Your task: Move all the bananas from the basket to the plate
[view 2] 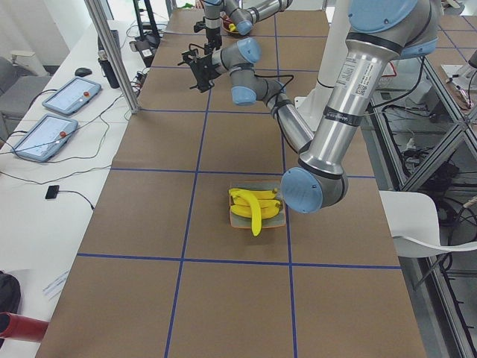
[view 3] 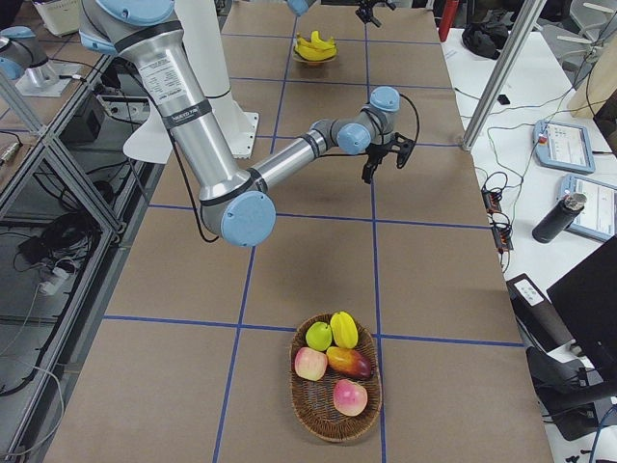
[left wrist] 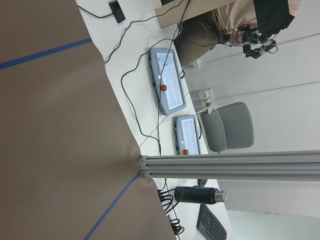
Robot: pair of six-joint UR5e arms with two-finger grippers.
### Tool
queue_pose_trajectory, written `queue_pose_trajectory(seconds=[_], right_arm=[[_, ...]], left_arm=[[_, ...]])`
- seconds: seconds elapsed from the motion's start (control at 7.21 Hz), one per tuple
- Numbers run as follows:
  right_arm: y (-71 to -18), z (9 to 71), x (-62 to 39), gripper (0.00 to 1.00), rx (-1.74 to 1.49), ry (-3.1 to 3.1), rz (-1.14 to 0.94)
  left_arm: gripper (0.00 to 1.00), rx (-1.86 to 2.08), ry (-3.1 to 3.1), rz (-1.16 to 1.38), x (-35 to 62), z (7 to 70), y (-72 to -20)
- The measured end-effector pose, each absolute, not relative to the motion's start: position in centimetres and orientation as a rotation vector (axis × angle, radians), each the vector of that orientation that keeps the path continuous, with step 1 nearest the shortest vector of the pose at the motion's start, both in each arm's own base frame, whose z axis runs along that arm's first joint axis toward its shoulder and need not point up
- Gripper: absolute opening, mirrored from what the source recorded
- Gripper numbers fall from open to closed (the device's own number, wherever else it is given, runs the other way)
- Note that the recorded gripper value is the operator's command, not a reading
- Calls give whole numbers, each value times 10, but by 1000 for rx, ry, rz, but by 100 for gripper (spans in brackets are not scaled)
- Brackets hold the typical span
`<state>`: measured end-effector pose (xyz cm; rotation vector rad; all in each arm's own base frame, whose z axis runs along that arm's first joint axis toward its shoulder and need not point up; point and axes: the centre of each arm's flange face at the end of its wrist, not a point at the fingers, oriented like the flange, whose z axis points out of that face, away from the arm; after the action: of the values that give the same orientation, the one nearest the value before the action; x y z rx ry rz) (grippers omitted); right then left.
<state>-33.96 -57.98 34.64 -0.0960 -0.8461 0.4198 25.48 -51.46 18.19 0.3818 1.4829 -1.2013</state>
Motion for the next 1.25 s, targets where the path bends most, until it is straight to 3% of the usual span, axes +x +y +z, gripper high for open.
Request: queue_pose_trajectory(seconds=[0.28, 0.69, 1.25], right_arm=[[-595, 370, -310, 100, -33, -805, 375], [-629, 444, -244, 100, 4, -713, 293], [-647, 529, -152, 100, 6, -656, 169]], left_arm=[[99, 532, 1322, -1059, 228, 198, -573], [99, 621, 948, -638, 155, 268, -640], [99, 415, 738, -153, 63, 423, -658]])
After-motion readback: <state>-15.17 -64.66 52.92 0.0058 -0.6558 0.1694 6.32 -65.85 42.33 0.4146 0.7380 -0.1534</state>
